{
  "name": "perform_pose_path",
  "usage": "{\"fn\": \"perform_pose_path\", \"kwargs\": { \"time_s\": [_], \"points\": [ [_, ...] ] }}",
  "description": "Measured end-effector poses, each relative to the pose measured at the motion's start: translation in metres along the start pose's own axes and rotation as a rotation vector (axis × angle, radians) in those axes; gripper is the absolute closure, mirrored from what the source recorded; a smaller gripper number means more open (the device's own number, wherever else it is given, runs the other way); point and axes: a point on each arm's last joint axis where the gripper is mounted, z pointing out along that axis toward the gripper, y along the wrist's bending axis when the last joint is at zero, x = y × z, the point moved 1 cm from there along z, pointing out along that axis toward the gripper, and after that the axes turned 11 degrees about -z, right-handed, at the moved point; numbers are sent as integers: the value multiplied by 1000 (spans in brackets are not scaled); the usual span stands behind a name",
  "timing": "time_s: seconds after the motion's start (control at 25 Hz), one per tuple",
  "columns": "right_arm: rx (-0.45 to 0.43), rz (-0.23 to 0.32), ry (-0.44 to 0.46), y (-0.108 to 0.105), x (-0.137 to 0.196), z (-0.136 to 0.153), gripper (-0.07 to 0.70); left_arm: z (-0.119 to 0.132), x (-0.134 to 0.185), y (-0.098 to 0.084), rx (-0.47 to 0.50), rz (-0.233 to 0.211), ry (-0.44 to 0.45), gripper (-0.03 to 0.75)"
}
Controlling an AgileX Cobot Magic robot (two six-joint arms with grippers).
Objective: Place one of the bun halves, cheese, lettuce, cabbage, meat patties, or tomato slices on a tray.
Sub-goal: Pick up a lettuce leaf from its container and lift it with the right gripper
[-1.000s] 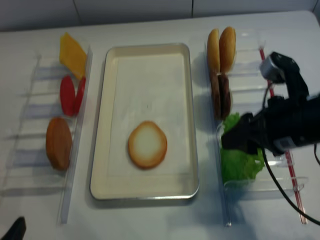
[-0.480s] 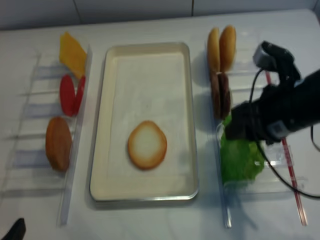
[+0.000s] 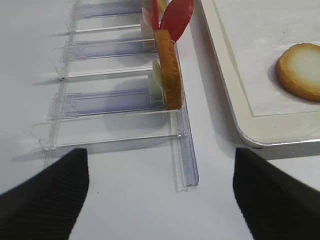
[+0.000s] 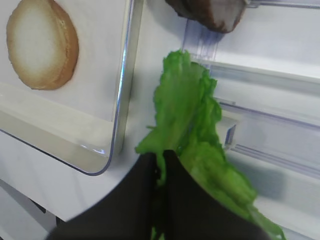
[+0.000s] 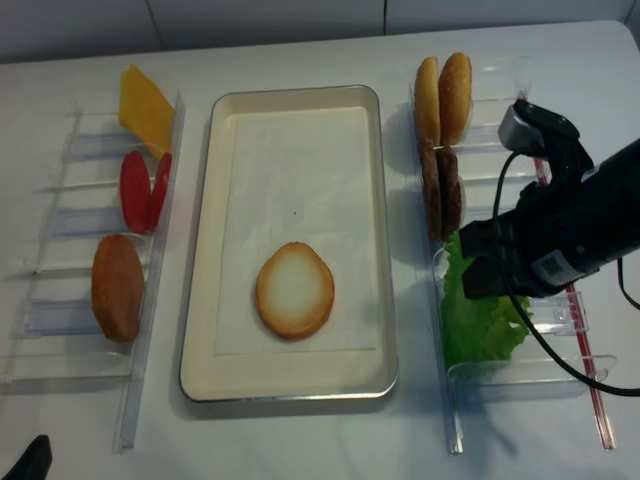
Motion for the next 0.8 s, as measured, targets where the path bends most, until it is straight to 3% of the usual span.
{"fn": "perform_pose_path", "kwargs": {
  "time_s": [0.44,0.8],
  "points": [
    [-26,4,22,7,5,-6,575,0,0,0,2,-1,0,161],
    [-54,-154,-61,43,-4,-56,575,0,0,0,2,-1,0,162]
  ]
}}
